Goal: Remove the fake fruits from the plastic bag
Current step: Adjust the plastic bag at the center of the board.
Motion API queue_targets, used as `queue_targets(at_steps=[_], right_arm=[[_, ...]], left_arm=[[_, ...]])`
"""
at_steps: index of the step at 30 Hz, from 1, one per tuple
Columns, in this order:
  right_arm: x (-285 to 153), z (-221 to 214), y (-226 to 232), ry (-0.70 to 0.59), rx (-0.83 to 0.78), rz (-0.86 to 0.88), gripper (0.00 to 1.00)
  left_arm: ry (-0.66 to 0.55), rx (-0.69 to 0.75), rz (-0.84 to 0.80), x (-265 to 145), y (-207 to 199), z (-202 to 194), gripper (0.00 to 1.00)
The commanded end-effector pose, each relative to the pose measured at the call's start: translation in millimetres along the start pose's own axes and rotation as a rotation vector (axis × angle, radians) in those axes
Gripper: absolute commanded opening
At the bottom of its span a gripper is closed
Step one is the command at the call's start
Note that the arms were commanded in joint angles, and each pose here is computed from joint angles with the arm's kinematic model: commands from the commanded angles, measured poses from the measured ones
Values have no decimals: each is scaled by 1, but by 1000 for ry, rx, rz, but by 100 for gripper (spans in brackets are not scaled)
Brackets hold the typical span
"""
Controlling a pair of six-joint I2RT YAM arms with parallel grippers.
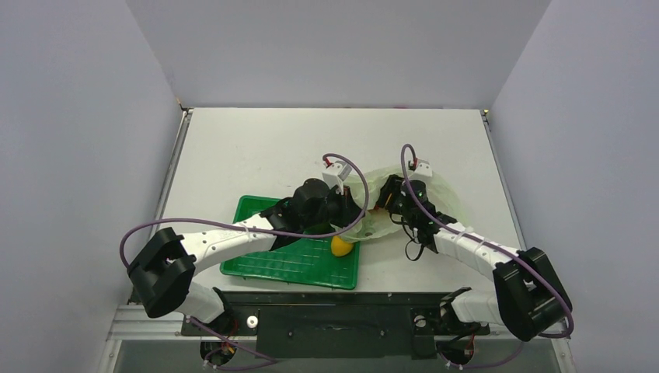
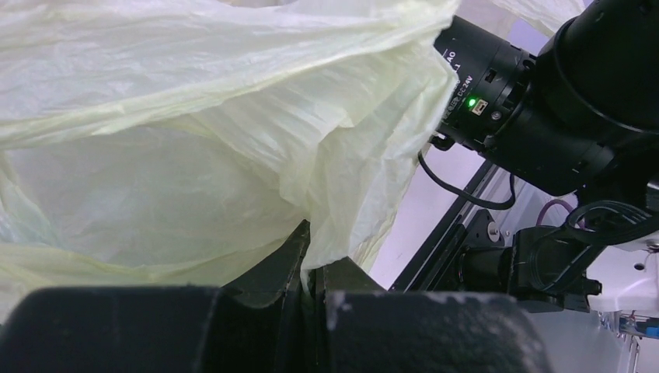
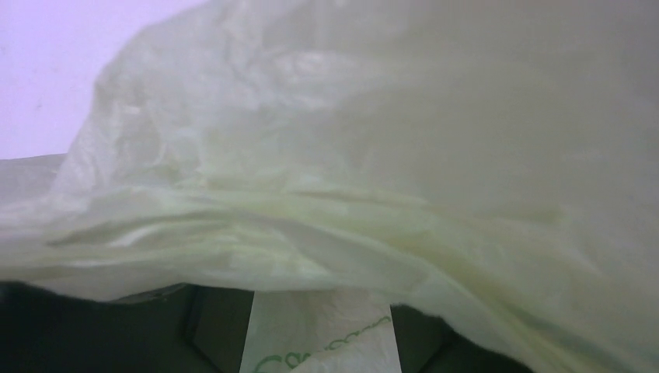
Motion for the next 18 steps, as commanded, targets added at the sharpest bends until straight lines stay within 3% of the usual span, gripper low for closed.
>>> queue_targets(at_steps=[1, 8, 13, 18], right_arm=[[8, 9, 25, -65, -13, 226, 53], [29, -2, 37, -37, 25, 322, 52], [53, -8, 41, -53, -7, 320, 66], [69, -4, 57, -52, -11, 377, 71]], left_arm=[[-64, 2, -24, -1, -7, 10, 0], [-62, 0, -25, 1, -7, 9, 0], [-53, -3, -24, 0, -6, 7, 0], [-45, -13, -21, -1, -4, 2, 0]])
Point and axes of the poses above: each gripper's point midway between its finger pads, its own x axis out along the fingers, its own y axis along the line the jaws close on, z = x × y, the point moved 9 cm from there along -x, back along the fingers, and after that the axes turned 9 degrees about x, right-handed, at the moved point
